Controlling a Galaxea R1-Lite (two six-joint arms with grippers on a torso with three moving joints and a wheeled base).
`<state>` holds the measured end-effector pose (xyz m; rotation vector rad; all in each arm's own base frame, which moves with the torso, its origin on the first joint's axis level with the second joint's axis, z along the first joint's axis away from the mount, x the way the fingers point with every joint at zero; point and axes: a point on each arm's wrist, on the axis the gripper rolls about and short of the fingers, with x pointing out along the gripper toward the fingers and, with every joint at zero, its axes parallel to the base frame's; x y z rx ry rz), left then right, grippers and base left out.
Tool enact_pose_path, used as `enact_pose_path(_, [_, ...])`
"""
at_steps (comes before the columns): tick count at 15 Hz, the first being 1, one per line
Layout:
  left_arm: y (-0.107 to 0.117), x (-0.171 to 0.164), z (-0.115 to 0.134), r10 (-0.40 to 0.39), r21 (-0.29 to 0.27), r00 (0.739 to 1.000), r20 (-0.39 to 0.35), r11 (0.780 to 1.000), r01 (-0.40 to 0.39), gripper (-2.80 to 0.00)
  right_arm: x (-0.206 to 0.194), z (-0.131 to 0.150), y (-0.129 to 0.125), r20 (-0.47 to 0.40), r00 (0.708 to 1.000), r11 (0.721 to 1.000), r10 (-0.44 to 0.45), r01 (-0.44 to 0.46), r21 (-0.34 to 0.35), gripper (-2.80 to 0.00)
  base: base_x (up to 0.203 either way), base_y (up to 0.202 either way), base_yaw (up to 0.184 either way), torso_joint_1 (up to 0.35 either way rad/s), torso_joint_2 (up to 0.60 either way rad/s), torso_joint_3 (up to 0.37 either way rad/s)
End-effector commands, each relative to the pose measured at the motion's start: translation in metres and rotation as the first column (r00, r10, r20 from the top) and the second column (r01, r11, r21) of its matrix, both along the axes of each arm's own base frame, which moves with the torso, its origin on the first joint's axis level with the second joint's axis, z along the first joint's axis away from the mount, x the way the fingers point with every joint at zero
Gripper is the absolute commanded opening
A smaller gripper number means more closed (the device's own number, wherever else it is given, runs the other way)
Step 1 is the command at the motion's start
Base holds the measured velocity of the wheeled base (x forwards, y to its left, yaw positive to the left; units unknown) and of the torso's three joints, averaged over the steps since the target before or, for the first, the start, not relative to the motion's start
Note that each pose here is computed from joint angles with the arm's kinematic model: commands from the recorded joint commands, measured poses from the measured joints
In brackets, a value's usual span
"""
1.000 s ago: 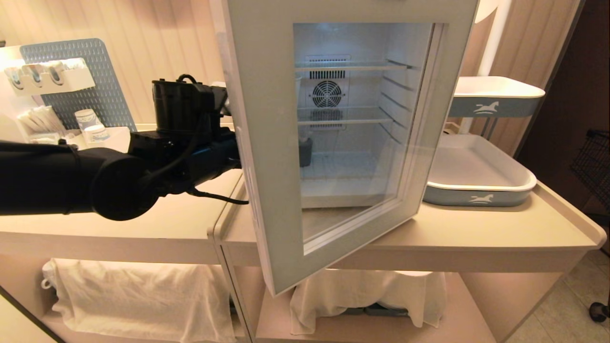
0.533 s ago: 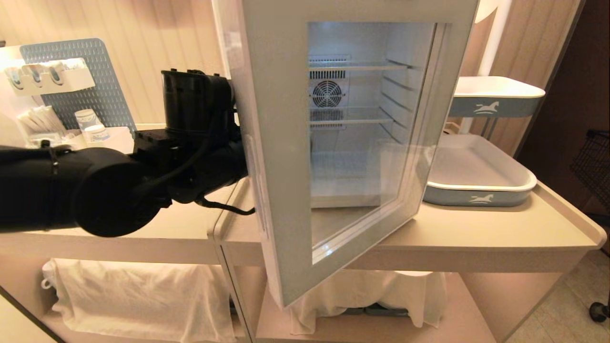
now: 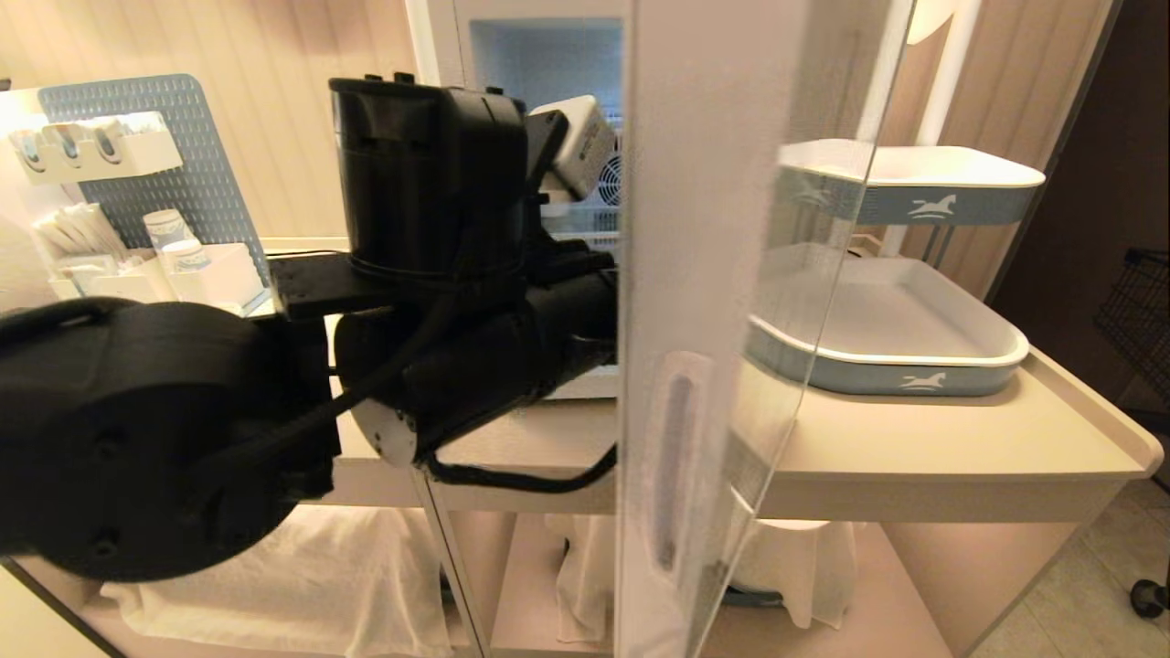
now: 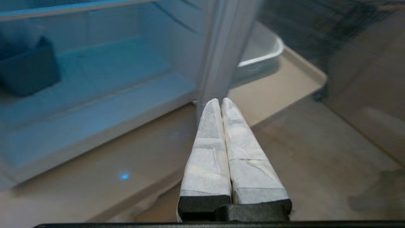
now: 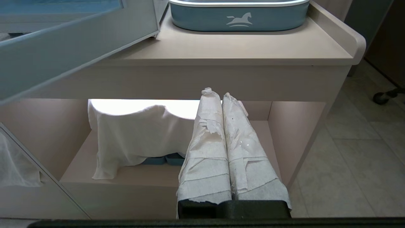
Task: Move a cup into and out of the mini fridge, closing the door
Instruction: Open the freezer door
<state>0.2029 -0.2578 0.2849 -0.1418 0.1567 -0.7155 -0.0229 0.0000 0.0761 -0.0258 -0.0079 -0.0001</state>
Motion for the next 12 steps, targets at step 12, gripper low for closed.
enact_pose_path(12, [-0.019,-0.003,-0.002,-0.058,-0.012,0.998,-0.005,0.998,0.058,-2.8,0.0,0.0,0.0,-0.001,1.0,1.0,0.0,0.0,0.0,-2.8,0.0,0.0,0.0,0.0,0.0,0.0])
